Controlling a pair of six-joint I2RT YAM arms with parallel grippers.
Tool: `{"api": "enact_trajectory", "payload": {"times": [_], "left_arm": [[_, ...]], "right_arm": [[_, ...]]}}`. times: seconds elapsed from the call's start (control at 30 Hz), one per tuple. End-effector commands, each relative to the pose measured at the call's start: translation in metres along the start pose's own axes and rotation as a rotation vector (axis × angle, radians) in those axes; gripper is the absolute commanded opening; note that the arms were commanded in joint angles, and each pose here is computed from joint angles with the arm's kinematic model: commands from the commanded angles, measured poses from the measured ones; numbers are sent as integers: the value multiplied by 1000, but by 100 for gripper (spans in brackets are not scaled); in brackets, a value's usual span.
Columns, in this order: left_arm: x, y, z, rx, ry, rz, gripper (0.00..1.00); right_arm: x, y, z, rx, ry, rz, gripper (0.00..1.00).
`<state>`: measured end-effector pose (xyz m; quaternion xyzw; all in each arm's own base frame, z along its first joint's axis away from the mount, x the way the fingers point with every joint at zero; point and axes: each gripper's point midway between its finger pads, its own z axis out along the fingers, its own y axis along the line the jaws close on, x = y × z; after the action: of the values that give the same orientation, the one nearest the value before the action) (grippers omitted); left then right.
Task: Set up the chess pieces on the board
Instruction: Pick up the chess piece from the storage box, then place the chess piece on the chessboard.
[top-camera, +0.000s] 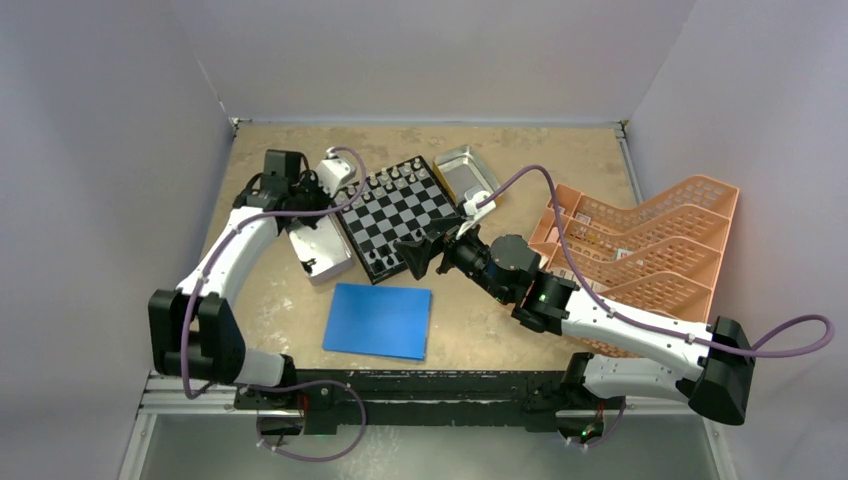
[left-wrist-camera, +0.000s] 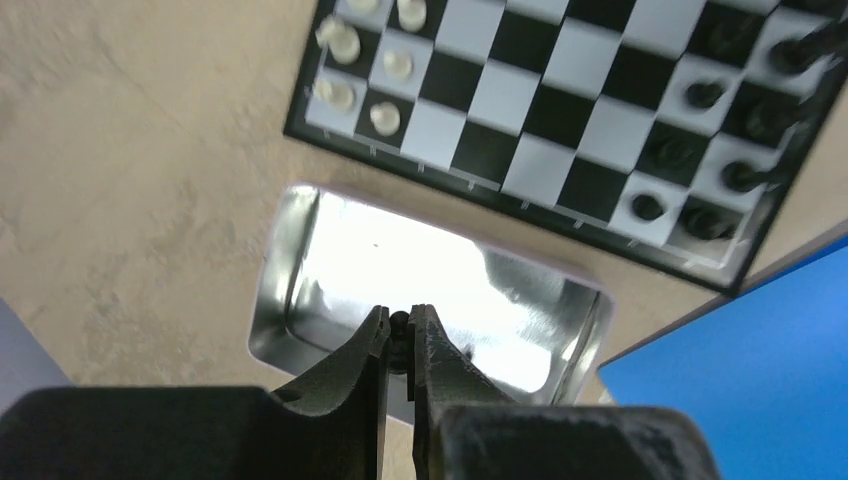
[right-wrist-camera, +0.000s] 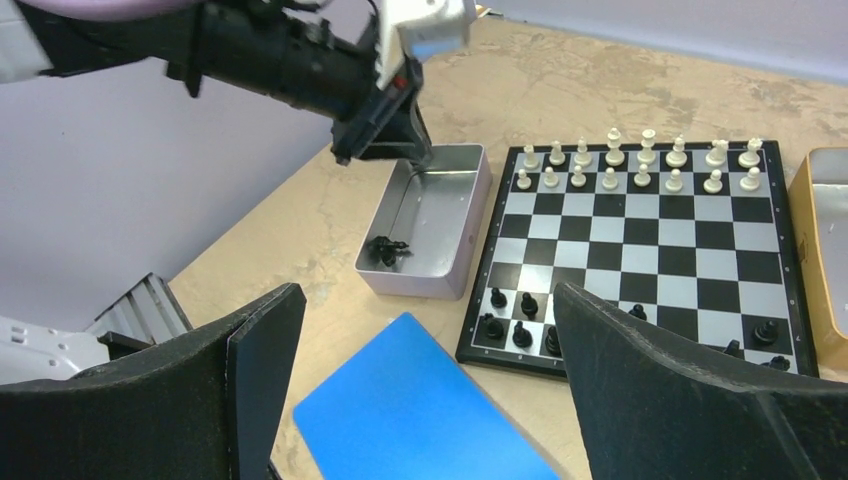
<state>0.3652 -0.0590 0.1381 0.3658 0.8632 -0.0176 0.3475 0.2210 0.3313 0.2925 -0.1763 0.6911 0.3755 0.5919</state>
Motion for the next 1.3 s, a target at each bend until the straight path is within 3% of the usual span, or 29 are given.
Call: {"api": "enact_trajectory", "payload": {"times": [0.0,0.27,0.37,0.5,0.67,0.9,1.07,1.27], "left_arm": [[-71,-12,-40,56,-329,-35,0],[-133,-50,-101,224,-695,-95,0],[-147,-53,-109,264,-771,-153,0],[-166,-62,-110,376,-834,-102,0],[-181,-76,-87,476,-874,-107,0],[-207,-120,-19,512,-860,-130,0],[-211,-142,24,490,-898,-157,0],[-201,-160,72,500,-845,-161,0]], "right_arm": [[-18,4,0,-6,-56,-3,95],[-11,0,7,25,-43,13,95],[-10,-3,8,45,-31,12,95],[-21,-9,1,82,-56,23,95],[-56,-13,-18,118,-144,76,95],[-101,-17,-50,131,-268,91,96],[-111,-24,-67,162,-302,123,99],[-120,-28,-82,164,-338,120,99]]}}
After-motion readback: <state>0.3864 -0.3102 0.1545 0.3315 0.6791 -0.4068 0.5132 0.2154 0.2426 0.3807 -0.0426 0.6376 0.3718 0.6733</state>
